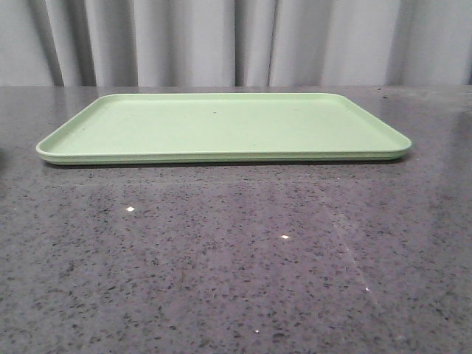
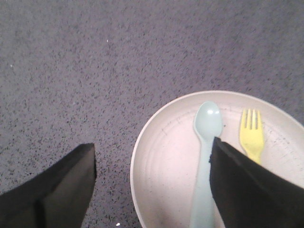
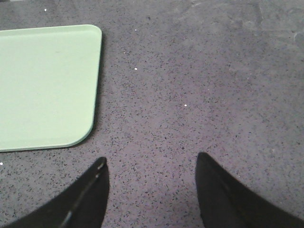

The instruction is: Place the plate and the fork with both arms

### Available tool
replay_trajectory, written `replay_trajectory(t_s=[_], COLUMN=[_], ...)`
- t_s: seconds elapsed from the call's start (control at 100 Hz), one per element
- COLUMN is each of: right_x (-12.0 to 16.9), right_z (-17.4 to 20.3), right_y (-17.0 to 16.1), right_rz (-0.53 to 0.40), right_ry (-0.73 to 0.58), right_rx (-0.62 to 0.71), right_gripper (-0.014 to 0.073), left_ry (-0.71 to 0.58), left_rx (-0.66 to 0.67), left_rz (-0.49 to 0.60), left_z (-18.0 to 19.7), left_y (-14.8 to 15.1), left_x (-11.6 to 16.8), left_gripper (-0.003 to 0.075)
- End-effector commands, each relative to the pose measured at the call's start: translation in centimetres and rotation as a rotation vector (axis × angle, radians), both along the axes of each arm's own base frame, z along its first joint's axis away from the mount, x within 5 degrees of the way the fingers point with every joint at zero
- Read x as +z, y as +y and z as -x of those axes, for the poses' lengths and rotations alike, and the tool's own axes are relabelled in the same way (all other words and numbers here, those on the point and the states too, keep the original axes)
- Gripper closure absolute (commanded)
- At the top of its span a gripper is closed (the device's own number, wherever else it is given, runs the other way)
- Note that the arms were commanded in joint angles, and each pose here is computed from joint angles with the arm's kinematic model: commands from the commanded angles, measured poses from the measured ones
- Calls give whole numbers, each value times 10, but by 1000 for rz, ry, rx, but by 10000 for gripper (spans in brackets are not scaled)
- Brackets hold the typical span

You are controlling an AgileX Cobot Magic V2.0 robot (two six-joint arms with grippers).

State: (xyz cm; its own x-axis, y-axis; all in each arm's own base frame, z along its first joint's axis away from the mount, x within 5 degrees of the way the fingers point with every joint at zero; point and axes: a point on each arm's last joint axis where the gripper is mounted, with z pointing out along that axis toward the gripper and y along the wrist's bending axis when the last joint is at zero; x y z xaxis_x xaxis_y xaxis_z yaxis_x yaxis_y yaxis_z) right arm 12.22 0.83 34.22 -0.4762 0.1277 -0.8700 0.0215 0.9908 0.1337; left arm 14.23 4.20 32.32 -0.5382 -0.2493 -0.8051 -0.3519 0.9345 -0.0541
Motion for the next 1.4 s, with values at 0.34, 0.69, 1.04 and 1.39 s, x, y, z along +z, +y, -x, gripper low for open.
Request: replay_trajectory(t_s=[0.34,0.69,1.04,1.39], right_x=[15,14,14,14], right_z=[-2,-2,-2,-2], right_y=[0,0,0,0], right_rz=[2,3,3,3], right_ry=[-84,-76,-76,-75], right_rx=[6,5,5,5], right_gripper=[172,172,172,172], left_ry=[91,254,312,312], left_rx=[59,61,63,63], left_rz=[30,73,90,90], left_z=[-52,-64,-69,-69], left_y=[27,31,33,33], left_x=[-26,-51,-61,-61], left_gripper=[228,228,228,555])
